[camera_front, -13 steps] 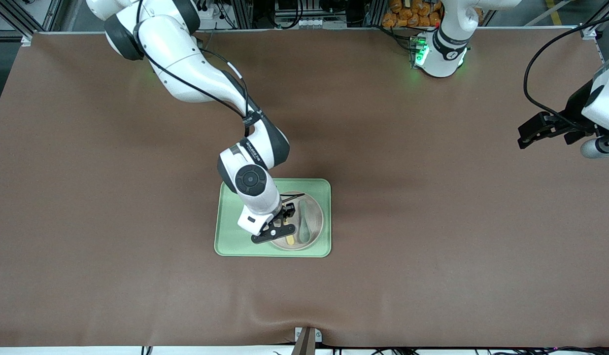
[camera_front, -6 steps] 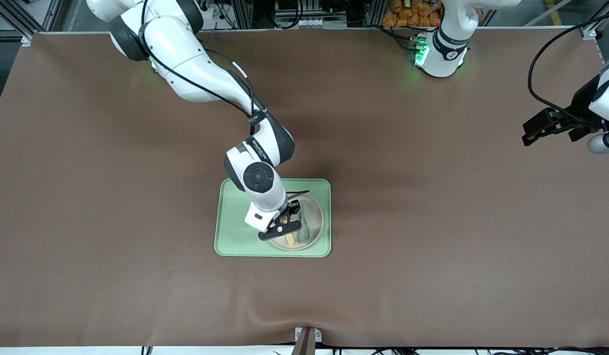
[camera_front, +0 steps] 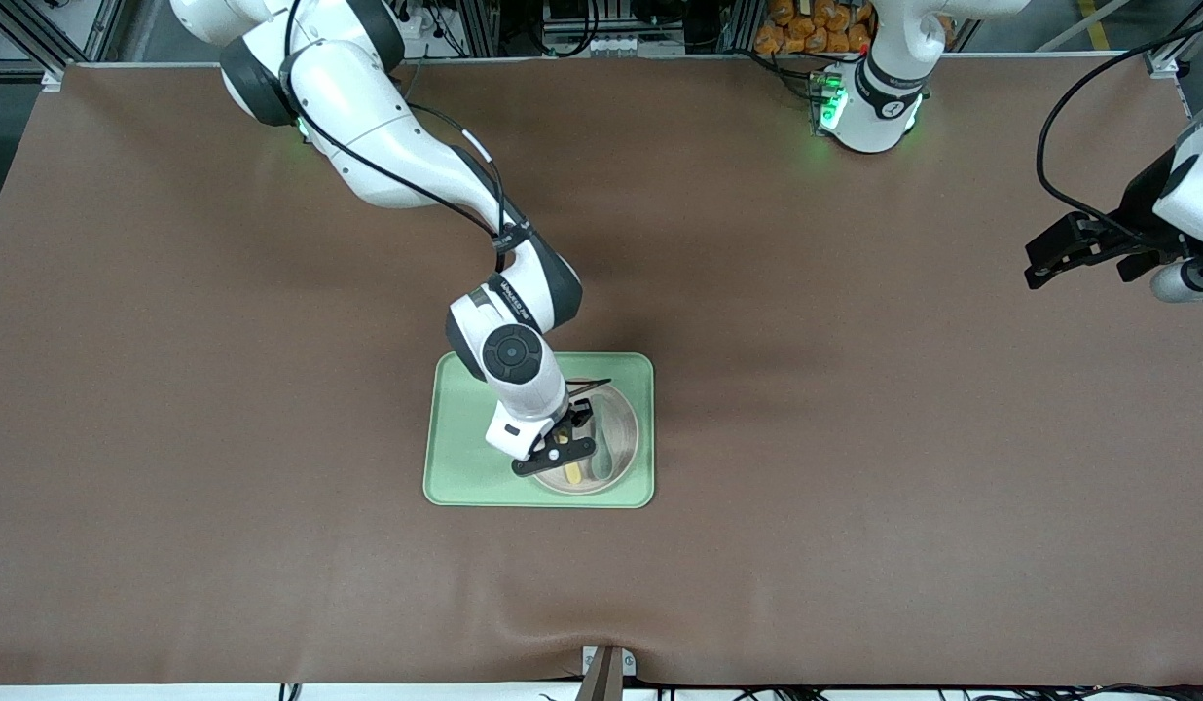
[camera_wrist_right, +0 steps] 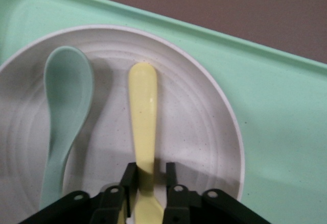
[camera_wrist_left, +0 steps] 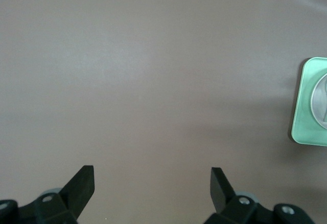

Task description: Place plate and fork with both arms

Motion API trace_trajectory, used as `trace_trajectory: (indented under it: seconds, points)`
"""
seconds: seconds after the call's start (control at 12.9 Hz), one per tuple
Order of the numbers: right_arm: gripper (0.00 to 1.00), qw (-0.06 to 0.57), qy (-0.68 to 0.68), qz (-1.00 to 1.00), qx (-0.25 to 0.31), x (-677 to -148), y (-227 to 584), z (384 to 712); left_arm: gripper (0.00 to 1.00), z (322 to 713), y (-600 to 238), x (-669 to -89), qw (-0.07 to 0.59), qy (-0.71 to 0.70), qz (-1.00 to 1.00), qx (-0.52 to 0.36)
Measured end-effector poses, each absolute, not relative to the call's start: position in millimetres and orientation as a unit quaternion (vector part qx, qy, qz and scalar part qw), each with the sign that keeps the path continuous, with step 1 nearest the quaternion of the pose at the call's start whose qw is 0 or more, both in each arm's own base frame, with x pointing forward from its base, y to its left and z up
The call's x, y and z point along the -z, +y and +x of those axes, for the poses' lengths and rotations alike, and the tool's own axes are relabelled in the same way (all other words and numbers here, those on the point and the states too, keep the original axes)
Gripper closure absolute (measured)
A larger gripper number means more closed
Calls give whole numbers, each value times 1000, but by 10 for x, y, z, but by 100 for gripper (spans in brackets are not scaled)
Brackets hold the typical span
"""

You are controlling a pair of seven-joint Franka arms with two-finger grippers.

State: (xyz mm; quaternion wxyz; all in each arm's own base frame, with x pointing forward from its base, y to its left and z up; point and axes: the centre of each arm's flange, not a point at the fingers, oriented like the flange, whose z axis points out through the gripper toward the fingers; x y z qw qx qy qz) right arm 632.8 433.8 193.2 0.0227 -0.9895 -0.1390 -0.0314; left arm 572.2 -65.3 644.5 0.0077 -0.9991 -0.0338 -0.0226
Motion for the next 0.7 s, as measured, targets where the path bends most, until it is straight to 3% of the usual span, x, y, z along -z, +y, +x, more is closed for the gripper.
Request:
trace_trajectory:
  seconds: [0.08, 0.15, 0.7]
  points:
    - [78, 23, -139, -989, 32, -1933, 4342, 6325, 0, 5723, -652, -6442, 8, -34, -999, 22]
    - [85, 23, -140, -989, 32, -1934, 4350, 6320, 0, 5723, -646, -6438, 8, -35, -999, 22]
    - [86, 26, -133, -990, 37, -2066, 4401, 6345, 0, 5725, -629, -6398, 8, -36, -999, 18]
